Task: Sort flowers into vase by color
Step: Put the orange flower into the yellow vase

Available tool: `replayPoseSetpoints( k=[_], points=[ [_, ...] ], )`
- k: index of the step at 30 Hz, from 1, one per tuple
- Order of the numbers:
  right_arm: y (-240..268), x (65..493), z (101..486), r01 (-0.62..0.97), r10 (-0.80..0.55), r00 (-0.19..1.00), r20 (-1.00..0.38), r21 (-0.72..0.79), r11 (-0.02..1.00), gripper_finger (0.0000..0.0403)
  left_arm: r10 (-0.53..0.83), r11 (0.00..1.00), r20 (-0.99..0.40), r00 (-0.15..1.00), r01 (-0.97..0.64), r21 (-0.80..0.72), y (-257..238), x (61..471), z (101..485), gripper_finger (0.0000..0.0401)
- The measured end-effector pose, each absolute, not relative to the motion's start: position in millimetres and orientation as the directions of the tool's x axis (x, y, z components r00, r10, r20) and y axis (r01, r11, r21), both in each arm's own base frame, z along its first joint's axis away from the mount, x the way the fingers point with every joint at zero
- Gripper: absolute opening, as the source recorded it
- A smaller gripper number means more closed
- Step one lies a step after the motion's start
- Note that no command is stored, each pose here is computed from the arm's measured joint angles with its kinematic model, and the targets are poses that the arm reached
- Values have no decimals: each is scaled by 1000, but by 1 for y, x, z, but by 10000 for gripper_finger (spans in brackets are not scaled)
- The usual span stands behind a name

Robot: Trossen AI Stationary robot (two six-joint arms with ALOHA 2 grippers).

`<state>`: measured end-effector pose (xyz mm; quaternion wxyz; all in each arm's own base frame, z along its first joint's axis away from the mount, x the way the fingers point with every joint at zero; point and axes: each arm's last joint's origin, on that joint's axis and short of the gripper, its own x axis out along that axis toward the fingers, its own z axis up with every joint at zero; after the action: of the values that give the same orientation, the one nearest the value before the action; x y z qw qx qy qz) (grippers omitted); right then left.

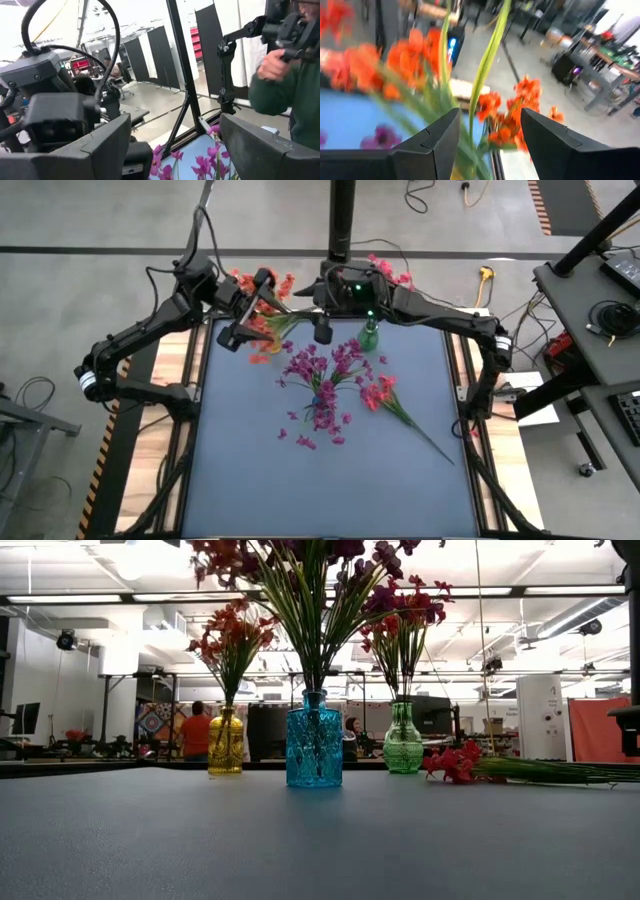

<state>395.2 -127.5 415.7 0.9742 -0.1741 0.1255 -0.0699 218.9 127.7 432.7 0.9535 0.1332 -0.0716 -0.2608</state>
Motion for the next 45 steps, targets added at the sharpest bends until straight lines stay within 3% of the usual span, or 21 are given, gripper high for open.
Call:
replayPoseSetpoints(
  k=[8, 11, 15, 20, 29, 45],
  points=[
    [-123, 376, 439, 10, -169, 902, -398, -371, 929, 208, -510, 837, 80, 857, 473, 275, 126, 217, 442, 286],
    [-122, 375, 434, -3, -178, 881, -439, -382, 924, 227, -510, 835, 85, 856, 469, 287, 126, 216, 443, 286],
    [-126, 376, 431, 81, -306, 842, -444, -456, 886, 267, -510, 834, 94, 855, 465, 296, 126, 216, 444, 286],
    [-126, 375, 429, 60, -299, 838, -457, -467, 882, 290, -489, 847, 110, 865, 441, 298, 126, 216, 447, 286],
    [-127, 378, 416, 29, -277, 824, -495, -450, 892, 274, -472, 855, 121, 873, 421, 304, 127, 216, 448, 286],
    [-144, 381, 405, 65, -318, 837, -446, -496, 866, 238, -497, 838, 151, 854, 428, 337, 120, 219, 453, 286]
  ],
)
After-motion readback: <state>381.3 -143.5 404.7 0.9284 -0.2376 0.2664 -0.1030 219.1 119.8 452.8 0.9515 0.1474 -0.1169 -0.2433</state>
